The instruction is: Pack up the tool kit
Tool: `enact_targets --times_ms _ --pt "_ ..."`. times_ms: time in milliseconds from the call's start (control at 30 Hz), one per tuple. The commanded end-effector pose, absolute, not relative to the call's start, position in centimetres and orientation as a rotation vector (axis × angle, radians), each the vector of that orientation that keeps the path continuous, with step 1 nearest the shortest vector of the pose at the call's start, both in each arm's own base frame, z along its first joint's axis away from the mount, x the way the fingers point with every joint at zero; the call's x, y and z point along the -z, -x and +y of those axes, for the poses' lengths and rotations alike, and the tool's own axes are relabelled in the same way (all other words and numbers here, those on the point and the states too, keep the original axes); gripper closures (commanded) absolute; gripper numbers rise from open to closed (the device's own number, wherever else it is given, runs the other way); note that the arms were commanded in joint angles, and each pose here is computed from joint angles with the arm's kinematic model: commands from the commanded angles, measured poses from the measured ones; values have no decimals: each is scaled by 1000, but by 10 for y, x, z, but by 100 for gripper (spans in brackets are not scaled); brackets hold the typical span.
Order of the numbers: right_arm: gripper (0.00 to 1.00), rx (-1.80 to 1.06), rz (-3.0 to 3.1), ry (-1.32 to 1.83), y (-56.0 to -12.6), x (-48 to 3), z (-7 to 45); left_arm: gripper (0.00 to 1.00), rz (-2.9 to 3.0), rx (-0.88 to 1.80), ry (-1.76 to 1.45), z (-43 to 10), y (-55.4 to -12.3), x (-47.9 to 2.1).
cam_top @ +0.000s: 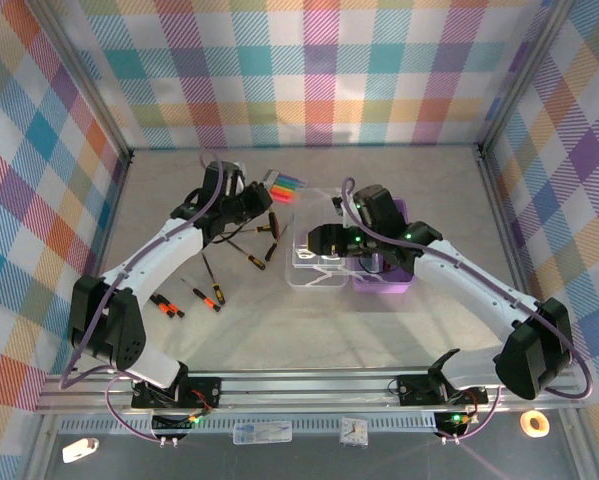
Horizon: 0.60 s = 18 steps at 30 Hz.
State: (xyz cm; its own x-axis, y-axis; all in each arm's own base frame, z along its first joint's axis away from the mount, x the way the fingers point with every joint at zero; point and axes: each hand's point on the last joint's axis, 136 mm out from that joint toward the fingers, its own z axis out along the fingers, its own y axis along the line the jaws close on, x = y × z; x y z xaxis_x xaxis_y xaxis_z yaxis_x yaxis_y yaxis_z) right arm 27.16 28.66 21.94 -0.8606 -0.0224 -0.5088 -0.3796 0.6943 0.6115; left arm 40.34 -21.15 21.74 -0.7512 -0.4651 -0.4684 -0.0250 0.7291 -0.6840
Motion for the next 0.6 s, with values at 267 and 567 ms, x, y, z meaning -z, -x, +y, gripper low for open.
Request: enact_targets --times_ms 267,567 --pt "39 -1054 2393 313 -297 -230 318 100 2206 1081 239 -282 -370 -254" --pt "51 -978 2430 240 -308 -212 313 100 2228 1095 211 -299 -365 -249"
